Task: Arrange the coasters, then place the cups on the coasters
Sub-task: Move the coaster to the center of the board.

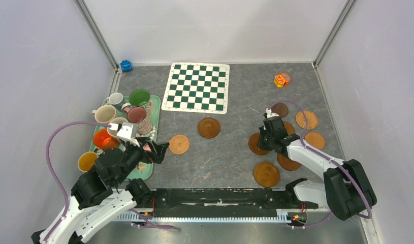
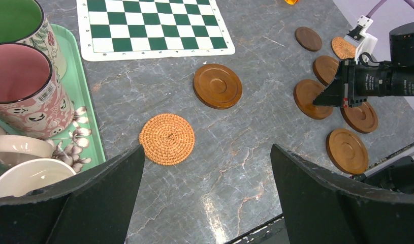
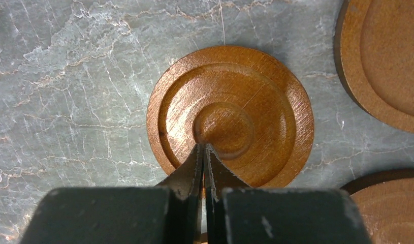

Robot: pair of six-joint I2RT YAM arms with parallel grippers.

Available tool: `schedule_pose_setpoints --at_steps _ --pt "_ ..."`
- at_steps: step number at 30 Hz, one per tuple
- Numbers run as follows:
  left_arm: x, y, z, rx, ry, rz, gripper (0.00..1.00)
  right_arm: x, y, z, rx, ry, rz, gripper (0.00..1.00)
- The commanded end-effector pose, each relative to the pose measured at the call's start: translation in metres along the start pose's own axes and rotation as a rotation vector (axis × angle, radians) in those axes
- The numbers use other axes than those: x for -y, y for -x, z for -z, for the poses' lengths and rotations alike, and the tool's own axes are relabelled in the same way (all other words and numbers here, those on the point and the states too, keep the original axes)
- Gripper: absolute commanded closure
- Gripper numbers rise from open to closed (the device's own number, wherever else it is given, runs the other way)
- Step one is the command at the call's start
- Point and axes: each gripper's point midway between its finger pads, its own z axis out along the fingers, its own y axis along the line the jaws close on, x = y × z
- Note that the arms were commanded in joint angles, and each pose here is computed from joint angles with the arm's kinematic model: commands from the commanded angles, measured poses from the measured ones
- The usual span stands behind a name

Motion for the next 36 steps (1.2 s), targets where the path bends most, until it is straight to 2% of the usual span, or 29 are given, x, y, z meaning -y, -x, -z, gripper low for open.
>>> schedule_pose_setpoints --at_steps 1,14,25,29,36 --pt "0.004 0.004 -0.003 0.013 -0.015 -0.004 0.00 0.026 -0.055 0.008 -0.183 -0.091 0.019 1.00" --pt "0.004 0.005 -0.003 0.016 -0.013 -0.003 0.00 0.041 -0.049 0.013 -0.154 -0.174 0.033 1.00" --pt "0.003 0.004 -0.003 0.013 -0.010 -0.005 0.00 0.036 -0.053 0.015 -0.148 -0.134 0.018 1.00" --pt "0.005 0.003 -0.005 0.006 -0.013 -0.007 0.00 0.025 -0.025 0.011 -0.084 -0.106 0.049 1.00" --pt "0.006 0.003 -0.005 0.003 -0.017 -0.008 0.00 -0.001 0.047 0.016 0.016 -0.105 0.066 1.00"
